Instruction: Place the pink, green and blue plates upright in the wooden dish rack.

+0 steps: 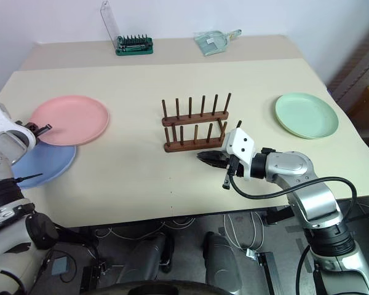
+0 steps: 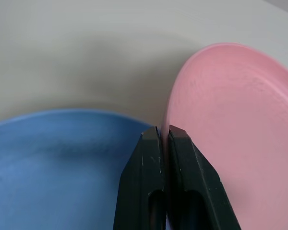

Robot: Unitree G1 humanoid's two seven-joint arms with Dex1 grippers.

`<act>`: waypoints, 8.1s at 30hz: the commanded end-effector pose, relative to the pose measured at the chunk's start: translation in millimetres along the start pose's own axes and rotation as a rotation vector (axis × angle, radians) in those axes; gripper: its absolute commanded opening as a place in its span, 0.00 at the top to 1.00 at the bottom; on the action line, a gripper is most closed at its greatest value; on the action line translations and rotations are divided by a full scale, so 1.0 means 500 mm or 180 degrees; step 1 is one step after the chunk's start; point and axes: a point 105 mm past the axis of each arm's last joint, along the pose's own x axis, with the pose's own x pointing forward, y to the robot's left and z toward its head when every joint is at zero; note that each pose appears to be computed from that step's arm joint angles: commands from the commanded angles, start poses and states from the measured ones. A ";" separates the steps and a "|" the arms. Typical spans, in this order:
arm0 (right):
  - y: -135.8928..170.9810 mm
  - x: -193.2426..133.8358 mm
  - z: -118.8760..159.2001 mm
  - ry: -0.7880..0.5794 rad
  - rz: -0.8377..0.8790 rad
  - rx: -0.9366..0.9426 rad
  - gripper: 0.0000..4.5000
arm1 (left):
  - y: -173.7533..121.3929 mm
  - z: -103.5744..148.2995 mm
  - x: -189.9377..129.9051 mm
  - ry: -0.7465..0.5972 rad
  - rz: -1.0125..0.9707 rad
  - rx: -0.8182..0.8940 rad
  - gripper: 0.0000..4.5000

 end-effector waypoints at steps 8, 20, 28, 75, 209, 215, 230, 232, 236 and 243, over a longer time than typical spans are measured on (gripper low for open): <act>-0.081 -0.013 0.161 -0.0499 -0.0377 -0.0671 0.70 | -0.161 0.176 -0.134 -0.1728 -0.1122 0.0217 1.00; -0.116 0.110 0.235 -0.0257 -0.0818 -0.3136 0.04 | -0.426 0.124 -0.265 -0.1894 -0.2440 0.0671 1.00; -0.114 0.147 0.212 -0.0195 -0.0871 -0.3517 0.15 | -0.491 0.080 -0.320 -0.1739 -0.2896 0.0619 1.00; -0.168 -0.105 0.235 -0.2255 -0.0959 0.1385 1.00 | -0.311 -0.244 -0.317 -0.0019 -0.4342 0.2183 0.12; -0.140 -0.016 0.196 -0.1809 -0.0594 0.2356 0.14 | -0.339 -0.309 -0.347 0.0103 -0.4624 0.2061 0.11; -0.147 -0.031 0.232 -0.1589 -0.0764 0.1624 0.14 | -0.339 -0.305 -0.351 0.0094 -0.4619 0.2055 0.11; -0.131 -0.032 0.275 -0.0869 -0.0894 -0.0912 0.12 | -0.293 -0.153 -0.217 -0.0831 -0.3108 0.1576 0.00; -0.104 0.010 0.267 -0.0700 -0.0644 -0.1439 0.12 | -0.195 -0.050 -0.154 -0.1205 -0.1912 0.1403 0.00; -0.087 0.054 0.238 -0.0574 -0.0371 -0.1704 0.12 | -0.034 0.067 -0.131 -0.1601 -0.0283 0.1010 0.00; -0.072 0.090 0.220 -0.0662 -0.0083 -0.1655 0.12 | 0.185 0.065 -0.182 -0.1131 0.1519 0.1043 0.00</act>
